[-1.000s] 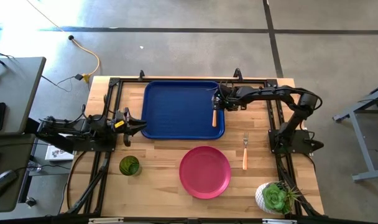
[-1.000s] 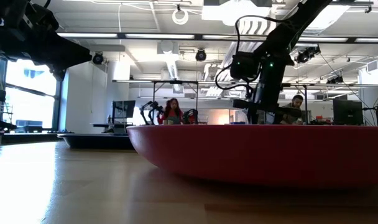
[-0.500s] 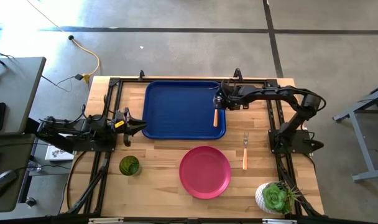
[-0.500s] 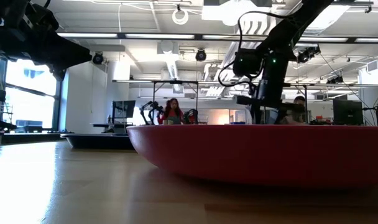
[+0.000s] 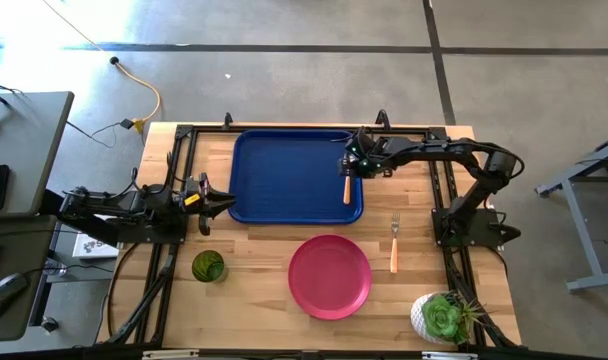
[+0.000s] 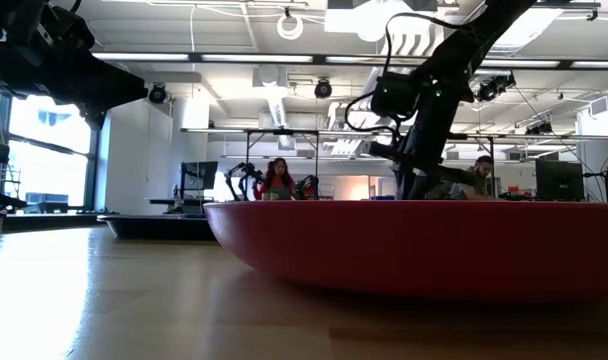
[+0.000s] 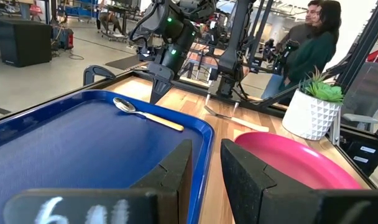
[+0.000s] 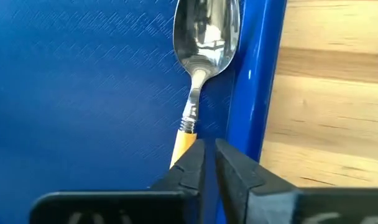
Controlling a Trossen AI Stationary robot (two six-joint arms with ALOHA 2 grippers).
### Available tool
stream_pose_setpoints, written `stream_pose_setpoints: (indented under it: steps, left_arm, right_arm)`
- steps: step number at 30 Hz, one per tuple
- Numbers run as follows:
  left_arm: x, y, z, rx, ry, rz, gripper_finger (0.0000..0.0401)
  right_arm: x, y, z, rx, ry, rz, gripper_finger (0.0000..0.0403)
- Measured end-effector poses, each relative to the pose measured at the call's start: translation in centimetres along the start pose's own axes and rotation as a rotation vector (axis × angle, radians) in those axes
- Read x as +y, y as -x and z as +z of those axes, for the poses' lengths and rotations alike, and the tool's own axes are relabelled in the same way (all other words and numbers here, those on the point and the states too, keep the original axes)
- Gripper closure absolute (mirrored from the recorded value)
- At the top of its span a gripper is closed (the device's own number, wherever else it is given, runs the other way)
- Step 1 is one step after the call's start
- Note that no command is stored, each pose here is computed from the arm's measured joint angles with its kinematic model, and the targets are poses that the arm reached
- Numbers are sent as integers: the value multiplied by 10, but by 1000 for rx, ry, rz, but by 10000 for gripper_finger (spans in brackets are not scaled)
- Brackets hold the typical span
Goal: Pick and place plate/cup/fork/spoon on tray
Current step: Adjust the blue tray
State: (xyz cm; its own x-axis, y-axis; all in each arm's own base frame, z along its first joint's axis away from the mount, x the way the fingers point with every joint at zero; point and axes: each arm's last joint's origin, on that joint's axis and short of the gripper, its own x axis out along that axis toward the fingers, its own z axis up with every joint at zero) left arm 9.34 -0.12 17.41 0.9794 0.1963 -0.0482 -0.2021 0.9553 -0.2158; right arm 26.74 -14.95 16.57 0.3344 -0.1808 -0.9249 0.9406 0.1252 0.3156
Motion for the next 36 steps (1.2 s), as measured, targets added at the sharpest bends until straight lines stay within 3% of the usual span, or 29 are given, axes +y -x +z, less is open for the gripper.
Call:
stream_pose_setpoints:
  steps: [6,36]
  left_arm:
    - [0,0,0,0,0,0,325]
    - [0,0,0,-5,0,16,325]
  right_arm:
    - [-2,-1,2,-23,-3,-26,402]
    - [-5,-18,0,15,19,-70,403]
